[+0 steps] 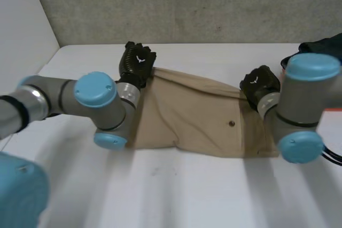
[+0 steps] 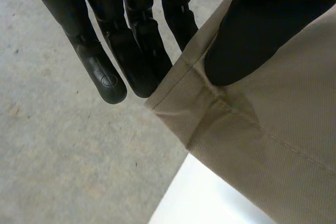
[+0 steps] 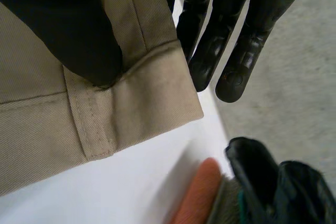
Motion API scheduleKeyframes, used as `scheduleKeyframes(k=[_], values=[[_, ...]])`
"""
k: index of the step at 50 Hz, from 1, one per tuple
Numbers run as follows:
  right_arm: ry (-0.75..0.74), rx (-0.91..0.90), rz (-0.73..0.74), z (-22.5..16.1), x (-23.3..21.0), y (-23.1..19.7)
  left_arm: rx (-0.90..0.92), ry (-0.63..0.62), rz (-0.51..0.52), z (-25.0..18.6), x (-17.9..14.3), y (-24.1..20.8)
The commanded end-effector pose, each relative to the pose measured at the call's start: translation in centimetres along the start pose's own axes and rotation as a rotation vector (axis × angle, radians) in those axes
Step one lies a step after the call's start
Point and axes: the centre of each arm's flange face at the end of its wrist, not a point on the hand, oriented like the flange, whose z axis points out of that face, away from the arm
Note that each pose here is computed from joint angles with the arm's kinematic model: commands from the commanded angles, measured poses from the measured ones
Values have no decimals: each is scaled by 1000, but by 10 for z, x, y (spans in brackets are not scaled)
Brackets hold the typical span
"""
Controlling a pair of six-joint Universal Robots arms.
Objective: Fold the laundry.
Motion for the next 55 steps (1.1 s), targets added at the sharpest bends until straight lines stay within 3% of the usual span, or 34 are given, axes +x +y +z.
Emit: scheduleKeyframes(k=[1, 9, 15, 21, 26, 30, 36, 55], values=[[155, 69, -105, 46, -20, 10, 97, -24, 2, 28, 21, 25], [243, 115, -83, 63, -25, 11, 91, -23, 3, 27, 30, 33], [250, 161, 108, 47, 2, -3, 109, -34, -13, 17, 9, -3], [98, 126, 311, -16, 40, -26, 69, -34, -60, -16, -19, -32], [-78, -77, 457, -49, 43, 2, 26, -13, -165, -48, -33, -48], [-225, -214, 551, -68, 20, 28, -17, 19, -285, -77, -37, -50], [-219, -177, 589, -64, 9, 54, -67, 48, -369, -98, -32, -45], [-151, -112, 571, -33, -10, 80, -86, 58, -375, -104, -27, -41]])
